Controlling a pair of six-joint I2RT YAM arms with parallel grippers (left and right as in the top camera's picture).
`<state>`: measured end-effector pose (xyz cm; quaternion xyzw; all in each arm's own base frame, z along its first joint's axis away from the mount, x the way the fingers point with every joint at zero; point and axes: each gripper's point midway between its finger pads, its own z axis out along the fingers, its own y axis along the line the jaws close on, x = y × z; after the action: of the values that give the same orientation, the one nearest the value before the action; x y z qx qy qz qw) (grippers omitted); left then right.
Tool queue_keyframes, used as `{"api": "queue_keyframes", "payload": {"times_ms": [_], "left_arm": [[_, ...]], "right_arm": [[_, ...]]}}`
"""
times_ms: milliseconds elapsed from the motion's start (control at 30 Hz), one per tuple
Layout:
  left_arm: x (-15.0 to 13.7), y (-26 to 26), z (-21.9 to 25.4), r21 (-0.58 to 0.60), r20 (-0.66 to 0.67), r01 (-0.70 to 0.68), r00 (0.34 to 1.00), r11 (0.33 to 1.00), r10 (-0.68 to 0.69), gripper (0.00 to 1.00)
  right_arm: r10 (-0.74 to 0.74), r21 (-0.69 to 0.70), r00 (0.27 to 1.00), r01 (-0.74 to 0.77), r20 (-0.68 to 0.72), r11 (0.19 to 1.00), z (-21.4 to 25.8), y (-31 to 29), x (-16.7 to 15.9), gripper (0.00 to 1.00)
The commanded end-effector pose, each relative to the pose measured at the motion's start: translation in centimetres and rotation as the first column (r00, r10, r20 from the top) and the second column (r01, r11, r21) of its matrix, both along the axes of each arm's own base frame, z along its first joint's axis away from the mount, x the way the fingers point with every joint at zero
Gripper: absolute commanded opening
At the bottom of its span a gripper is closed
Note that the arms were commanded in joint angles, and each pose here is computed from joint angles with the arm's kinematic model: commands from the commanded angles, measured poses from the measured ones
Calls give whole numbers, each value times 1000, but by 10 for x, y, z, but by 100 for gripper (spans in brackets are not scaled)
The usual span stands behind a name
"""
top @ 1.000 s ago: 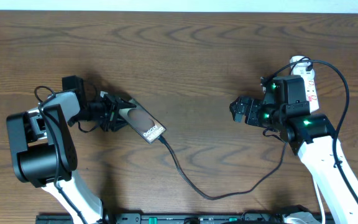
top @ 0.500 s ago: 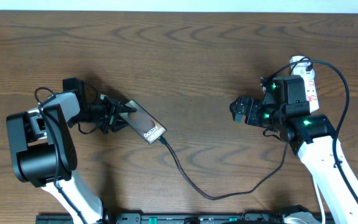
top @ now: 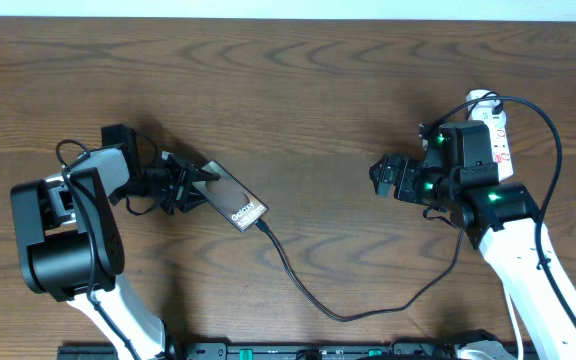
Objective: Plug charger to phone and switch on socket
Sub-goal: 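Lay the phone flat on the table with the left gripper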
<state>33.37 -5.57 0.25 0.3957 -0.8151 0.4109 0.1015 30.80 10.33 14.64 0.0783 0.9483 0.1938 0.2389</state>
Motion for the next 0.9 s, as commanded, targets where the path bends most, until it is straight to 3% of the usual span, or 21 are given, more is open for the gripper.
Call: {"api": "queue_keyframes", "payload": {"times_ms": [0, 167, 867], "left_arm": [[-68, 47, -86, 366, -274, 132, 961, 921, -29, 51], [-67, 47, -85, 368, -262, 142, 964, 919, -44, 60], [-72, 58, -87, 426, -287, 166, 957, 890, -41, 67]], "right_arm": [[7, -11, 1000, -7, 8, 1000, 1, 0, 2, 99], [7, -11, 1000, -7, 8, 1000, 1, 0, 2, 99], [8, -11, 1000, -7, 8, 1000, 1, 0, 2, 99]]}}
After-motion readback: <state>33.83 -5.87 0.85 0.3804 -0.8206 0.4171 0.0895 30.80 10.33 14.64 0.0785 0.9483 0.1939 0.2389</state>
